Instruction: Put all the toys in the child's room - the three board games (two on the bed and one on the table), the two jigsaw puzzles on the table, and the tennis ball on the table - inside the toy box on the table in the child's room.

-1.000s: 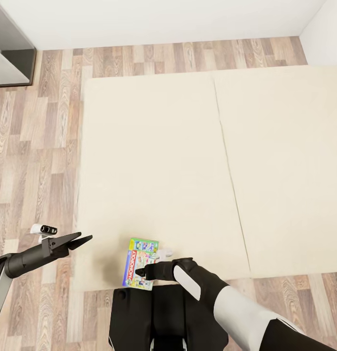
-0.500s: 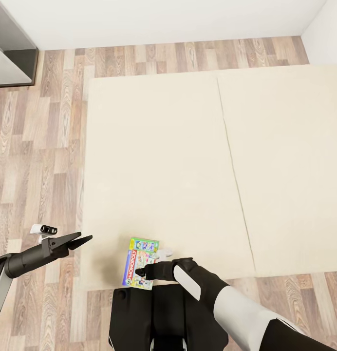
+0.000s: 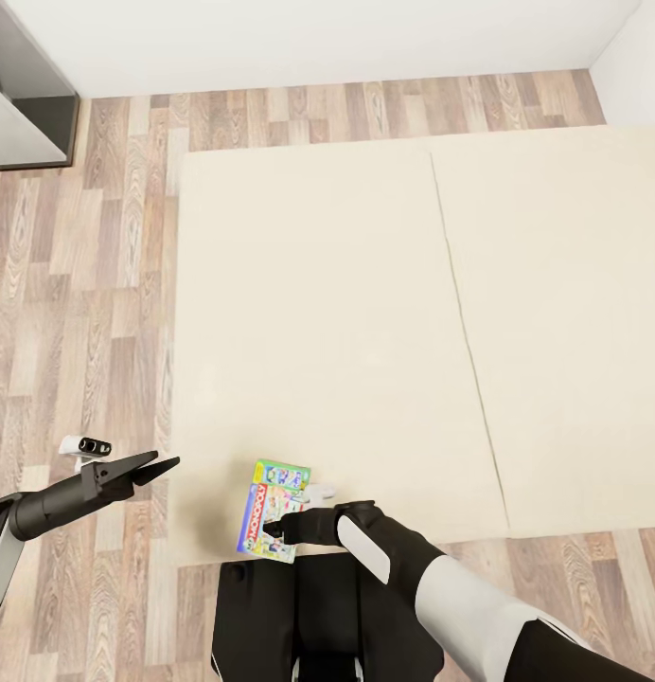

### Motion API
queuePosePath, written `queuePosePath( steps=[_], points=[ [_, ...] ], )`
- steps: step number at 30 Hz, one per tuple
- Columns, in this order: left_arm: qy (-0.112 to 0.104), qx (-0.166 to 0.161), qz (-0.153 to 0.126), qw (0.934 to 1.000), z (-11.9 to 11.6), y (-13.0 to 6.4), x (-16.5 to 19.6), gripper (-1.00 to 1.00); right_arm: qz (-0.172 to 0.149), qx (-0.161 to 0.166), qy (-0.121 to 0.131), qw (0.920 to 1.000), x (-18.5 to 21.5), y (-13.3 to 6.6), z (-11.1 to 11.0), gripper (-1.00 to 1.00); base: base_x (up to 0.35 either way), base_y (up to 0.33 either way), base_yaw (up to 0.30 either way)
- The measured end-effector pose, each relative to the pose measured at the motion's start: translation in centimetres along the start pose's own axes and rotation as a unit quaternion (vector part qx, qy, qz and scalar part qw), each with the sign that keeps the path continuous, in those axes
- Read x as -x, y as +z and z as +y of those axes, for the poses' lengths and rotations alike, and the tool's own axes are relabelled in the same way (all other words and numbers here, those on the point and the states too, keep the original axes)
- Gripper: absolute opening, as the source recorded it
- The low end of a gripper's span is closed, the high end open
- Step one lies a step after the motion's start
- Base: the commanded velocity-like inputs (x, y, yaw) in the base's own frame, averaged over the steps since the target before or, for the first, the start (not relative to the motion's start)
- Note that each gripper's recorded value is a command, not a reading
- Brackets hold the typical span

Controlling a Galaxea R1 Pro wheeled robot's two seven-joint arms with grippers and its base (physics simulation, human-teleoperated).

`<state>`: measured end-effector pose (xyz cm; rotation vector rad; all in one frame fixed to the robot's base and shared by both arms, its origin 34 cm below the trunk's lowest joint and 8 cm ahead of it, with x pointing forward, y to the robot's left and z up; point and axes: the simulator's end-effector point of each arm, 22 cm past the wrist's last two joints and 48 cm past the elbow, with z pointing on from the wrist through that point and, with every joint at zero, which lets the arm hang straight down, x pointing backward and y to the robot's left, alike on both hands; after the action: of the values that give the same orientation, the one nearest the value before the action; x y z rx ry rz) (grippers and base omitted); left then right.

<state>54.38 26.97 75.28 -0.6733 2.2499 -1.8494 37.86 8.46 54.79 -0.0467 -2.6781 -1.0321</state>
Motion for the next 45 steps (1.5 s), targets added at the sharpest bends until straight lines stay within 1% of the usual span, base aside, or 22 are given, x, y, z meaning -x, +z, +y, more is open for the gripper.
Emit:
queuePosePath(
  steps=[27,35,45],
  points=[
    [0.0,0.001,0.0,1.0,0.01,-0.05,0.0,1.0,0.0,-0.001,-0.002,1.0,0.04,0.0,0.04,1.0,0.0,0.026,0.0],
    [0.0,0.001,0.0,1.0,0.02,-0.04,-0.02,1.0,0.0,0.0,-0.002,1.0,0.05,0.0,0.07,1.0,0.0,0.0,0.07],
    [0.0,0.001,0.0,1.0,0.03,-0.05,-0.03,1.0,0.0,0.0,-0.002,1.0,0.05,0.0,0.08,1.0,0.0,0.0,0.007]
  ],
)
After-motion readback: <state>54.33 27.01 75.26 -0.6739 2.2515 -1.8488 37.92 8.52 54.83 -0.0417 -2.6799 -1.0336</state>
